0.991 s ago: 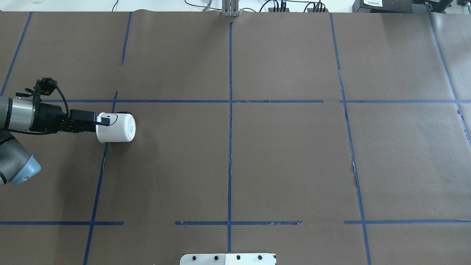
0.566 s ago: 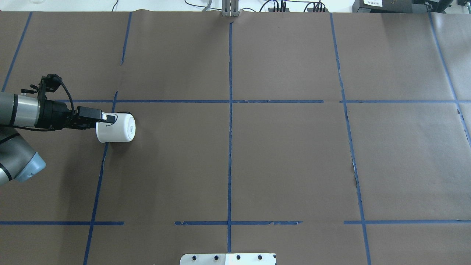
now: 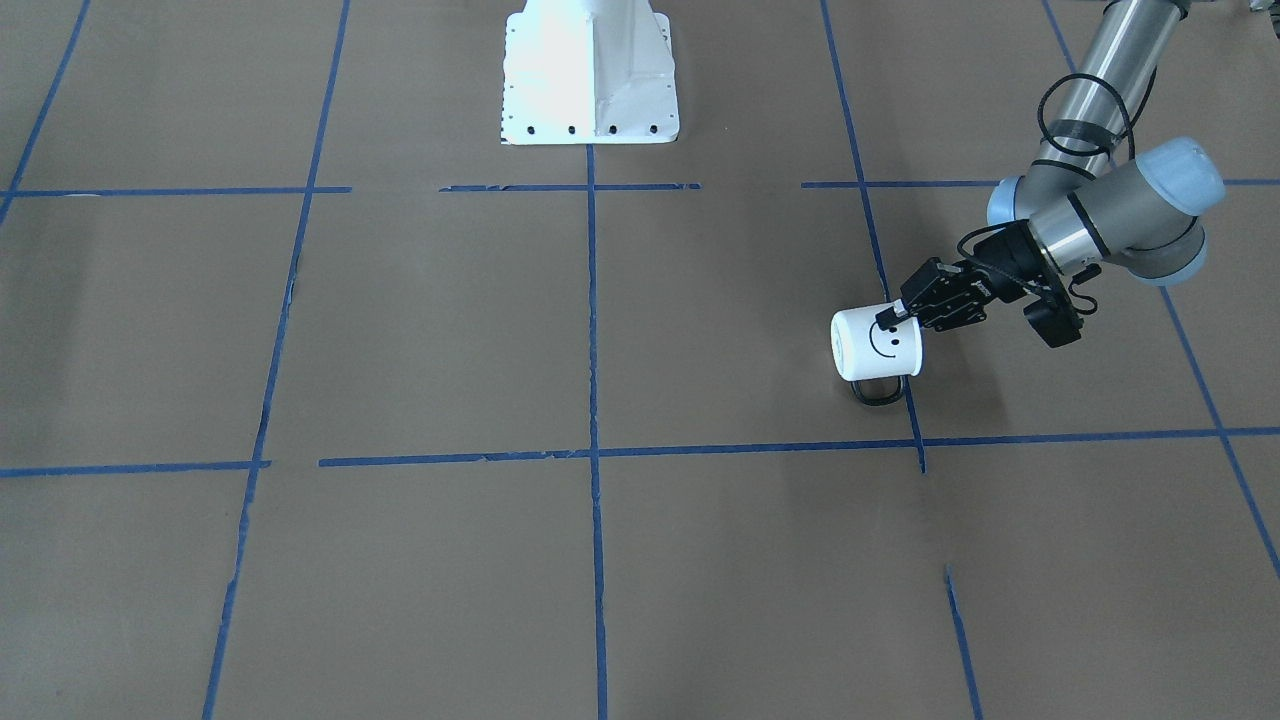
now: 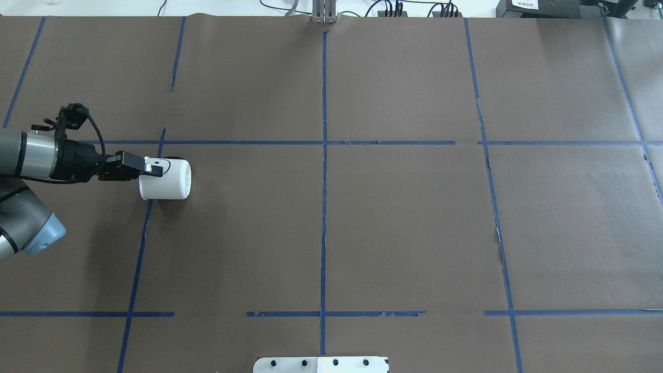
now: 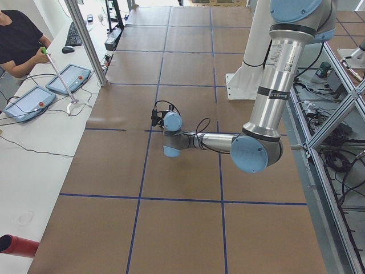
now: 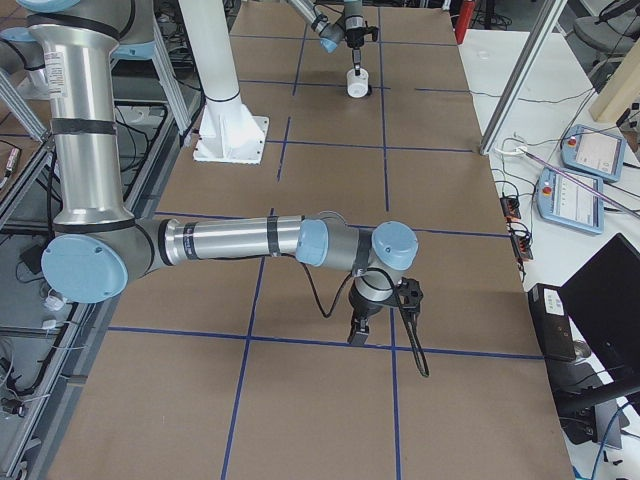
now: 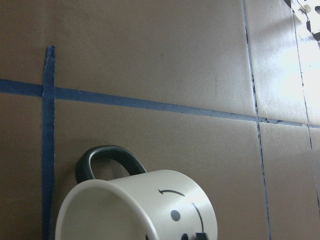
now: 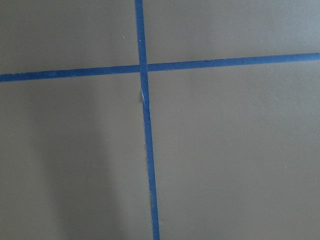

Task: Flip mug
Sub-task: 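Close the left gripper on the rim of the sideways mug, then lift the mug with the left gripper and carry it farther from the robot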

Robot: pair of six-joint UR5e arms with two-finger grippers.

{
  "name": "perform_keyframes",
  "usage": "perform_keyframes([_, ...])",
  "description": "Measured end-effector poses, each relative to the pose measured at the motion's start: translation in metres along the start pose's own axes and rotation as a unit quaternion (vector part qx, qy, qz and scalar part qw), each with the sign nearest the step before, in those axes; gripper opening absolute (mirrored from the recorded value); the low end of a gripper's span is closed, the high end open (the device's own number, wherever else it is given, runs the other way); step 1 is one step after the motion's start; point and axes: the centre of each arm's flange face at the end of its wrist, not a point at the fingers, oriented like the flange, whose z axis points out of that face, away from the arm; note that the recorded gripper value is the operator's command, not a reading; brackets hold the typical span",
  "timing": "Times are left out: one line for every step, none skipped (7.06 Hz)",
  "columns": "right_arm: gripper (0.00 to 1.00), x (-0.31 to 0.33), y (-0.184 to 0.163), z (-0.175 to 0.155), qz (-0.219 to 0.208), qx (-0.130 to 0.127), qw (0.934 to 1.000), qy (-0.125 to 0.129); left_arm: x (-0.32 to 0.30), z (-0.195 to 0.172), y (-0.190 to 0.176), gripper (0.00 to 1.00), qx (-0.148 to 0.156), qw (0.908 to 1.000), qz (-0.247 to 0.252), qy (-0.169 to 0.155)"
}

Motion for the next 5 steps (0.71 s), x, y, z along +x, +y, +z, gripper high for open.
perform_keyframes([1.00, 0.000, 0.000, 0.000, 0.000, 0.000, 1.0000, 0.000, 0.013, 0.003, -0.001, 0.00, -0.019, 0.9994, -0.027, 0.009])
perform_keyframes([1.00, 0.000, 0.000, 0.000, 0.000, 0.000, 1.0000, 0.000, 0.028, 0.005, -0.003, 0.00, -0.040, 0.9975, -0.057, 0.017])
perform_keyframes([1.00, 0.000, 0.000, 0.000, 0.000, 0.000, 1.0000, 0.000, 0.045, 0.007, -0.005, 0.00, -0.057, 0.9949, -0.081, 0.022])
perform_keyframes([1.00, 0.000, 0.000, 0.000, 0.000, 0.000, 1.0000, 0.000, 0.065, 0.007, -0.008, 0.00, -0.067, 0.9929, -0.096, 0.021])
perform_keyframes([1.00, 0.000, 0.000, 0.000, 0.000, 0.000, 1.0000, 0.000, 0.090, 0.007, -0.014, 0.00, -0.075, 0.9917, -0.103, 0.017])
